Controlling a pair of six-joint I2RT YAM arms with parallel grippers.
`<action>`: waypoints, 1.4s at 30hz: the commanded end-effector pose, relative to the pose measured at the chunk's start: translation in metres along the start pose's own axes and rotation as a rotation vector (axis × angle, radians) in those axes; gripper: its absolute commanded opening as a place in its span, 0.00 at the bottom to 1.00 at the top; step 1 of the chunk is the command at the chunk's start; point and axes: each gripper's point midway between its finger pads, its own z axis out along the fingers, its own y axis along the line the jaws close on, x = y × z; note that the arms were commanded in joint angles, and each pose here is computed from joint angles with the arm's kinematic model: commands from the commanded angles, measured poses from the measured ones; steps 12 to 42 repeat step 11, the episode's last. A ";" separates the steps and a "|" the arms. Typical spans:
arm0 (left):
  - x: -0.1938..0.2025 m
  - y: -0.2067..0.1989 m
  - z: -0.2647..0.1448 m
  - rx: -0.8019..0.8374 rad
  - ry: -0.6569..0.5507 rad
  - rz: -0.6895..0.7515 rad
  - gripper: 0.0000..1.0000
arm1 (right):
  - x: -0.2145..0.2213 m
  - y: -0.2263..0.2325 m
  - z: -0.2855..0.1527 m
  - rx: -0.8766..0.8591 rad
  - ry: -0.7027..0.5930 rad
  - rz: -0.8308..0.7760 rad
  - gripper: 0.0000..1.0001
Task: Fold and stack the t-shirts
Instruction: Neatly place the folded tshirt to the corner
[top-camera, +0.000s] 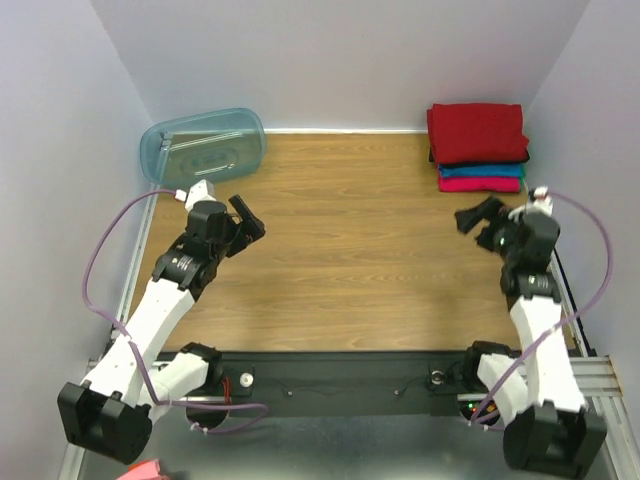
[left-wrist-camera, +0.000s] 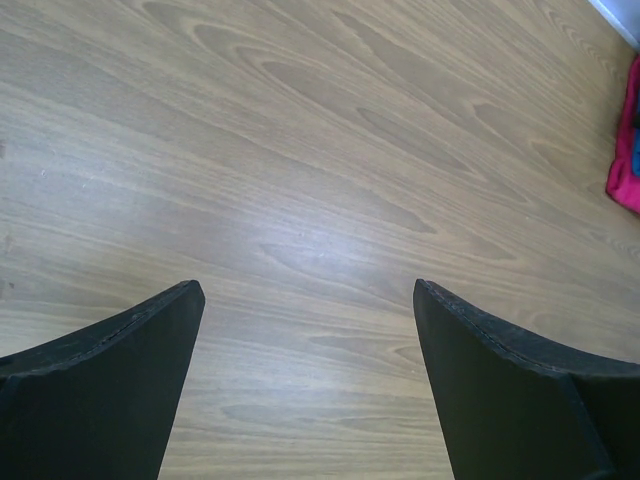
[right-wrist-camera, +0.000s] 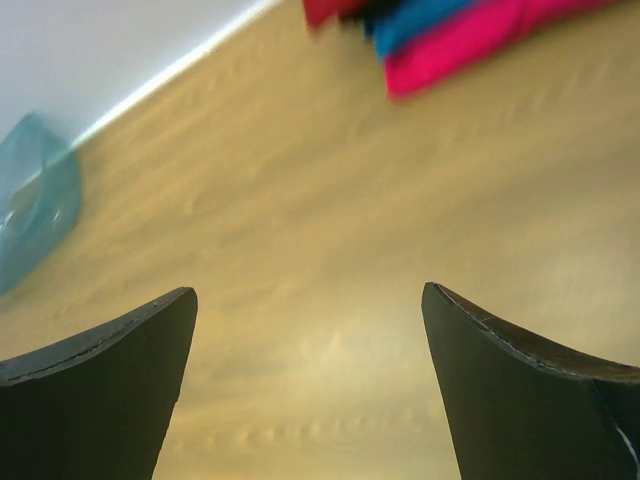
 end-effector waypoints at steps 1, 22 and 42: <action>0.000 -0.011 -0.006 0.099 -0.020 0.020 0.98 | 0.029 0.024 -0.036 -0.162 0.014 0.059 1.00; -0.007 -0.003 -0.025 0.121 -0.106 -0.037 0.98 | 0.016 0.023 -0.076 -0.157 -0.166 0.002 1.00; -0.007 -0.003 -0.025 0.121 -0.106 -0.037 0.98 | 0.016 0.023 -0.076 -0.157 -0.166 0.002 1.00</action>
